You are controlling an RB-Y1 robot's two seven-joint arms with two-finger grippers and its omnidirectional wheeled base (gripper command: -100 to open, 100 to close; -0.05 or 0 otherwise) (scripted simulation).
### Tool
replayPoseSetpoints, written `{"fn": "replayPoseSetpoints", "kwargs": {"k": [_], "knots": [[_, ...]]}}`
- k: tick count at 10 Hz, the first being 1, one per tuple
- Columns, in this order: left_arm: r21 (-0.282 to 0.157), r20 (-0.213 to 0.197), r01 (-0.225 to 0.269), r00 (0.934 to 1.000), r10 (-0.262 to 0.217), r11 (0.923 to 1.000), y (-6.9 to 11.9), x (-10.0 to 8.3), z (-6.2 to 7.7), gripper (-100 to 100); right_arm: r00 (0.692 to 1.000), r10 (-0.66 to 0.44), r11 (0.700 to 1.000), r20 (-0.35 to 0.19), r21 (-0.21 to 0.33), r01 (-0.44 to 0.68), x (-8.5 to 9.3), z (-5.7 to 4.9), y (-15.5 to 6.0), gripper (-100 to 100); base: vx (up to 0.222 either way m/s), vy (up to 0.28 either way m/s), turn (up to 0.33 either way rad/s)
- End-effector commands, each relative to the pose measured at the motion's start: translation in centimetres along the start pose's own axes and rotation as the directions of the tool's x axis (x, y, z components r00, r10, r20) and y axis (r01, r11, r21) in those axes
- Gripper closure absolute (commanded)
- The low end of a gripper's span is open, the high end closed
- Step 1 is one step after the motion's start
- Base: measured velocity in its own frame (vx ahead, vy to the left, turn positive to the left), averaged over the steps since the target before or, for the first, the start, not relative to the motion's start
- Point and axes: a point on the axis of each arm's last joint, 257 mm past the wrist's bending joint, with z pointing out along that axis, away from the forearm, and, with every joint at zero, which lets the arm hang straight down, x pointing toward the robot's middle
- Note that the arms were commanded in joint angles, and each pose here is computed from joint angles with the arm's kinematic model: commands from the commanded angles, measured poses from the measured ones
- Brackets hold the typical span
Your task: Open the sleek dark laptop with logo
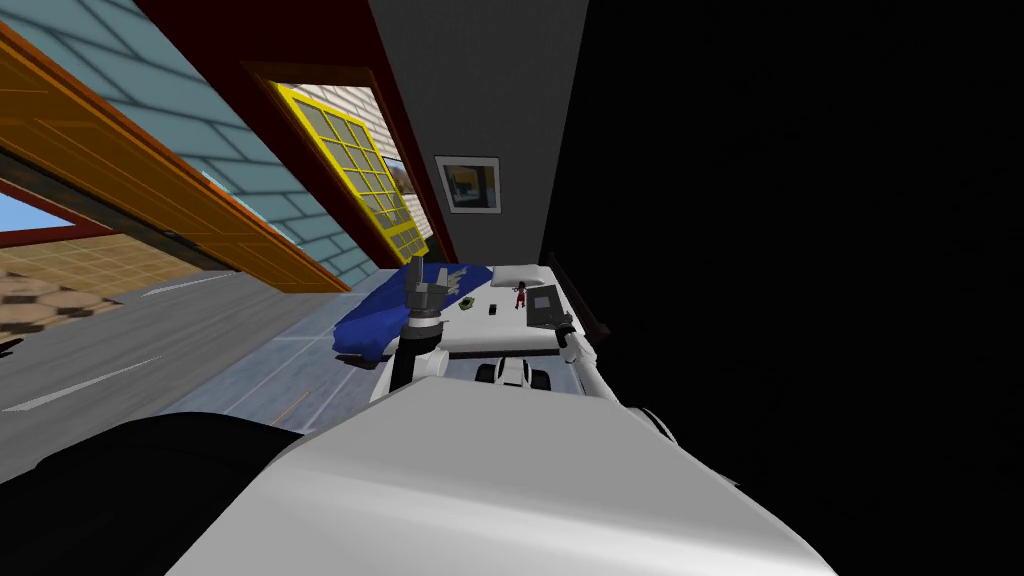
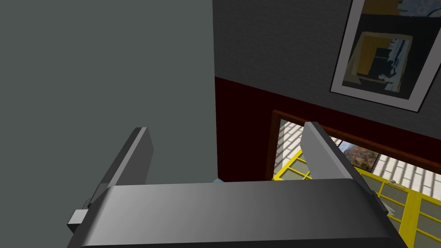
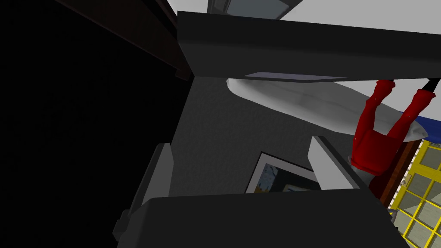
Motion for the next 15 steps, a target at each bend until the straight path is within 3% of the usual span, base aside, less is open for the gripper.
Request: {"fn": "replayPoseSetpoints", "kwargs": {"k": [1,3,4,5,6,8,9,10,11,12,13,15], "knots": [[0.000,0.000,0.000,1.0000,0.000,1.0000,0.0,0.0,0.0,0,1.000,-0.021,1.000,0.011,-0.020,0.021,-1.7,0.6,1.1,-100,-0.012,-0.012,-0.171],[0.000,0.000,0.000,1.0000,0.000,1.0000,0.0,0.0,0.0,0,1.000,0.005,1.000,0.007,-0.024,-0.005,-1.6,0.6,1.2,-100,-0.010,-0.006,-0.036],[0.000,0.000,0.000,1.0000,0.000,1.0000,0.0,0.0,0.0,0,1.000,-0.024,0.999,0.020,-0.040,0.025,-3.1,1.1,2.2,-100,-0.016,-0.012,-0.154],[0.000,0.000,0.000,1.0000,0.000,1.0000,0.0,0.0,0.0,0,1.000,-0.005,0.999,0.016,-0.044,0.006,-3.0,1.1,2.3,-100,-0.015,-0.008,-0.095],[0.000,0.000,0.000,1.0000,0.000,1.0000,0.0,0.0,0.0,0,0.999,-0.034,0.998,0.030,-0.059,0.036,-4.5,1.6,3.3,-100,-0.018,-0.011,-0.152],[0.000,0.000,0.000,1.0000,0.000,1.0000,0.0,0.0,0.0,0,1.000,-0.016,0.998,0.024,-0.064,0.017,-4.4,1.6,3.4,-100,-0.011,-0.009,-0.043],[0.000,0.000,0.000,1.0000,0.000,1.0000,0.0,0.0,0.0,0,0.998,-0.049,0.995,0.038,-0.080,0.052,-5.9,2.0,4.4,-100,-0.013,-0.010,-0.141],[0.000,0.000,0.000,1.0000,0.000,1.0000,0.0,0.0,0.0,0,0.999,-0.029,0.996,0.033,-0.085,0.031,-5.8,2.0,4.5,-100,-0.014,-0.008,-0.103],[0.000,0.000,0.000,1.0000,0.000,1.0000,0.0,0.0,0.0,0,0.998,-0.050,0.993,0.044,-0.102,0.055,-7.3,2.4,5.6,-100,-0.017,-0.015,-0.184],[0.000,0.000,0.000,1.0000,0.000,1.0000,0.0,0.0,0.0,0,0.998,-0.043,0.993,0.041,-0.106,0.047,-7.2,2.4,5.7,-100,-0.014,-0.014,-0.078],[0.000,0.000,0.000,1.0000,0.000,1.0000,0.0,0.0,0.0,0,0.998,-0.044,0.991,0.048,-0.127,0.050,-8.6,2.7,6.7,-100,-0.017,-0.021,-0.162],[0.000,0.000,0.000,1.0000,0.000,1.0000,0.0,0.0,0.0,0,0.998,-0.049,0.991,0.047,-0.124,0.055,-8.4,2.5,6.7,-100,-0.011,-0.009,-0.042]]}}
